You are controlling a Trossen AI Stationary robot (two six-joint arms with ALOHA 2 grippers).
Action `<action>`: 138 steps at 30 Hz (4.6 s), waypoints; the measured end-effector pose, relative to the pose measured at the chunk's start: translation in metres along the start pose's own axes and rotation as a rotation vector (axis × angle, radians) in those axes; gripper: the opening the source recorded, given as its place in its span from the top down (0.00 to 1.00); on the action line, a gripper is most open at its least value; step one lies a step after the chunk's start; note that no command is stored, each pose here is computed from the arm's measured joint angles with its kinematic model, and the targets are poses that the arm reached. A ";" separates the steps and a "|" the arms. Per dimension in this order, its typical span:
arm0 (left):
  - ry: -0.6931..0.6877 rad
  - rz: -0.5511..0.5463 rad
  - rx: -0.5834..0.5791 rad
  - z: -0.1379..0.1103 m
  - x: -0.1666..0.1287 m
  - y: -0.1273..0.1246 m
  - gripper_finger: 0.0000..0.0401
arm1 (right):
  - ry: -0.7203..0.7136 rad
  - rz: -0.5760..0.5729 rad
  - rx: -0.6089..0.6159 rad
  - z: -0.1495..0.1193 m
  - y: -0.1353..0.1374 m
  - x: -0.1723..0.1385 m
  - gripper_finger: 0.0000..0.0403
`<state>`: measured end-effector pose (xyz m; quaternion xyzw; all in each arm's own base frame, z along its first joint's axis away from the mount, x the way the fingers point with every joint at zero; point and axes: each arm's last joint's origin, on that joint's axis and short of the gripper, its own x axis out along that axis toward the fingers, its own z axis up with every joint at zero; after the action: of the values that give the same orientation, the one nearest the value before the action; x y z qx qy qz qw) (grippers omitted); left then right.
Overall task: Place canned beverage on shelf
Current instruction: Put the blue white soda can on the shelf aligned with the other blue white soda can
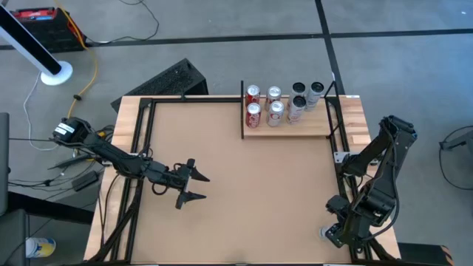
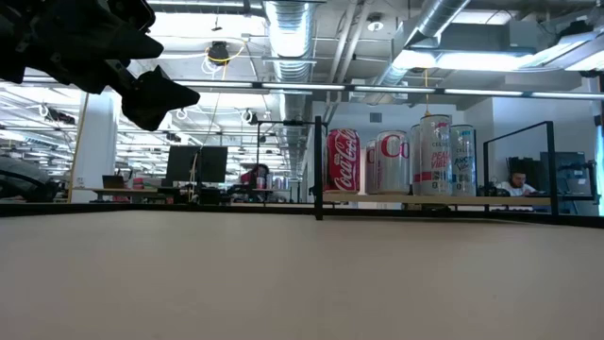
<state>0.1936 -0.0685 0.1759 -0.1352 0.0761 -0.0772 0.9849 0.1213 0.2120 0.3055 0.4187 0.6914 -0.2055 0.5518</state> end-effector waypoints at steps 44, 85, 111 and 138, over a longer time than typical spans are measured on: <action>-0.003 0.012 0.025 0.001 0.000 0.002 0.24 | -0.006 -0.019 0.015 0.010 0.001 -0.002 0.02; 0.000 0.012 -0.010 0.000 0.000 0.002 0.24 | -0.099 -0.163 -0.069 0.006 0.009 0.030 0.26; 0.000 0.010 -0.023 0.000 0.000 0.002 0.24 | -0.334 -0.038 -0.318 0.143 0.042 -0.053 0.28; 0.001 0.009 -0.010 0.000 0.000 0.002 0.24 | -0.378 -0.070 -0.336 0.178 0.032 -0.066 0.28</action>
<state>0.1942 -0.0664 0.1755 -0.1399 0.0775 -0.0723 0.9845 0.2545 0.0739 0.3188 0.2511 0.6147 -0.1815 0.7254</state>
